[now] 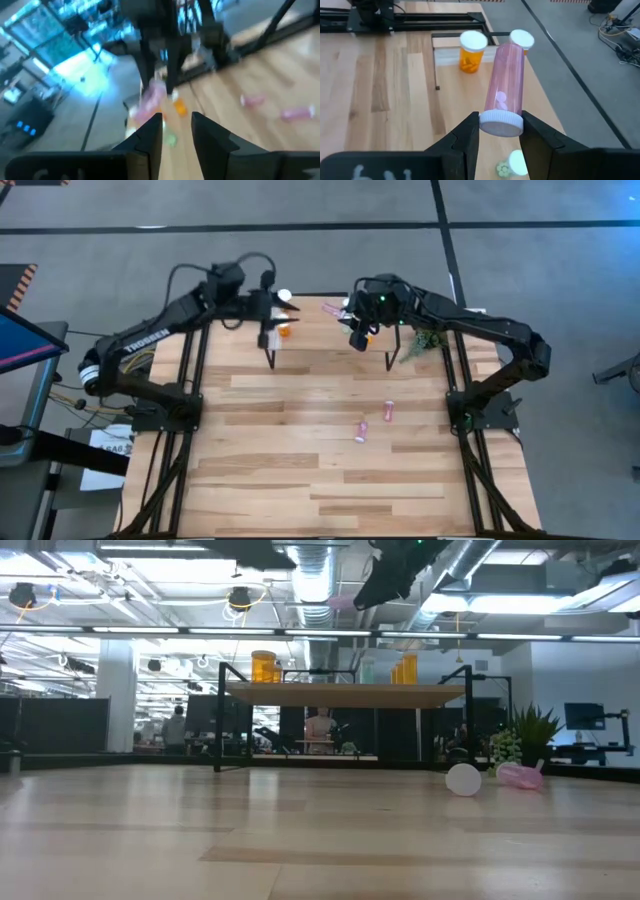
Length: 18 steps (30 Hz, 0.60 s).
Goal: Pick and place medicine bottles onto shelf by color
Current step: Put the bottom right pink pill bottle on the shelf
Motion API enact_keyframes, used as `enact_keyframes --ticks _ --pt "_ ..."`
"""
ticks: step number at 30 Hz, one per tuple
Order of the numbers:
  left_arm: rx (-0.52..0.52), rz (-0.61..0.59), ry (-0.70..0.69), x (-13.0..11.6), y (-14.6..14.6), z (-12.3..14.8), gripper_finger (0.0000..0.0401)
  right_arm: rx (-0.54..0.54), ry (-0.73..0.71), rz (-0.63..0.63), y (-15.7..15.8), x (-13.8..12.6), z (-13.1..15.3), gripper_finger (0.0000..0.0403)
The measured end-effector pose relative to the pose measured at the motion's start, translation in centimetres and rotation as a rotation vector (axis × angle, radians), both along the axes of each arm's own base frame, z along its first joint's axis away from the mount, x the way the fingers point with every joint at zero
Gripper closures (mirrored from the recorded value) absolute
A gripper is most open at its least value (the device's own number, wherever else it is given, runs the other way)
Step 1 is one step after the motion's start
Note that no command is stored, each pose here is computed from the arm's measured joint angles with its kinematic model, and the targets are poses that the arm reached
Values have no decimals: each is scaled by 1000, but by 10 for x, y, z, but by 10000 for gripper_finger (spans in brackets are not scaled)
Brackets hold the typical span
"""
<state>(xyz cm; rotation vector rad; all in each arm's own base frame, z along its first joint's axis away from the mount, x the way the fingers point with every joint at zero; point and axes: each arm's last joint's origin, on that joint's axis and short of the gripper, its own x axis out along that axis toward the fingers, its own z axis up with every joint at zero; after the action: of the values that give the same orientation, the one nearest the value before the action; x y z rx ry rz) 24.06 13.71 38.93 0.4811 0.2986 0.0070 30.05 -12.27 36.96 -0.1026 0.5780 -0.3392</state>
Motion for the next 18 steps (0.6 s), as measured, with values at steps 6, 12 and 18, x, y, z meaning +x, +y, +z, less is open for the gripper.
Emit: enact_keyframes --ticks 6,12,18 --pt "42 70 44 13 -2 -36 255 2 2 30 9 3 0 262" --pt "91 59 -41 23 -11 -37 201 18 18 41 15 4 -2 262" --pt "100 8 -63 30 -25 -36 188 30 21 35 15 4 -3 262"
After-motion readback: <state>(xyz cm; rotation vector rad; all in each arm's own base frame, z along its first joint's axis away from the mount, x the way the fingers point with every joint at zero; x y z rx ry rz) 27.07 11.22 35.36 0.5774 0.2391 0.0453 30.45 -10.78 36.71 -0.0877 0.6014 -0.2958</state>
